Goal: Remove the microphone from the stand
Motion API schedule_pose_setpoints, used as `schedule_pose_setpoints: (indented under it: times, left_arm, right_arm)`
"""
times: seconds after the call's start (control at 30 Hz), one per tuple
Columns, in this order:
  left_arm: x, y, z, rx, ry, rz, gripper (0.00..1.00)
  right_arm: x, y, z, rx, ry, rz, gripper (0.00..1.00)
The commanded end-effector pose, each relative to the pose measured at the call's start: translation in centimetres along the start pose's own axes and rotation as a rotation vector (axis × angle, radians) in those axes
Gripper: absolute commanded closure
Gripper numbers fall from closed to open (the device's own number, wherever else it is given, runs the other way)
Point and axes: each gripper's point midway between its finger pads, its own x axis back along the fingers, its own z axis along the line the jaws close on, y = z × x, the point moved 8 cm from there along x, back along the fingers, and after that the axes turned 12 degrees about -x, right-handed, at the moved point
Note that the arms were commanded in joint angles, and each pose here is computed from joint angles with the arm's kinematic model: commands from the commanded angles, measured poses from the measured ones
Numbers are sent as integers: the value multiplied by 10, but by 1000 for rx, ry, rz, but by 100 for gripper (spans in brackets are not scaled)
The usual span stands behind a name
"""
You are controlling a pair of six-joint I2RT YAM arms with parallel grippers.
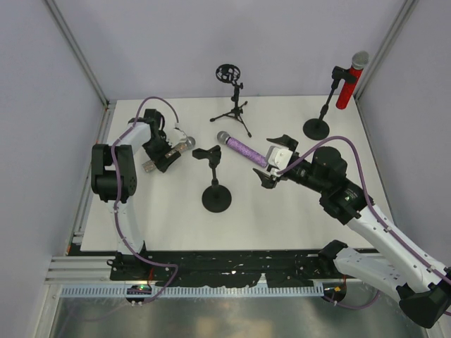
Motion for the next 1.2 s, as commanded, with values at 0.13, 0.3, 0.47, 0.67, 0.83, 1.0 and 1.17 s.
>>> schedule_pose_setpoints:
  times: [0.13,0.3,0.47,0.67,0.83,1.0,1.17]
  left_arm:
    - [11,7,7,-2,53,-31,6]
    - [13,9,10,3,80,-41,0]
    - [25,13,9,4,105,-73,1]
    - [67,21,-12,0,104,-211,0]
    - [93,16,-43,-10,119,-304,0]
    - [99,14,-73,51,179,-456,0]
    - [104,18,-80,188,402,-681,0]
  right_arm:
    - [4,12,-3,8,-17,-64,5]
    - [3,11,-3,6,-12,-61,5]
    - [0,8,-1,6,6,-57,5]
    - [-14,-1,10,-27,105,-82,5]
    - [-35,-18,22,-144,173,-109,5]
    - [-58,-25,32,-242,191,-191,5]
    - [-80,-41,56,-285,129,-245,4]
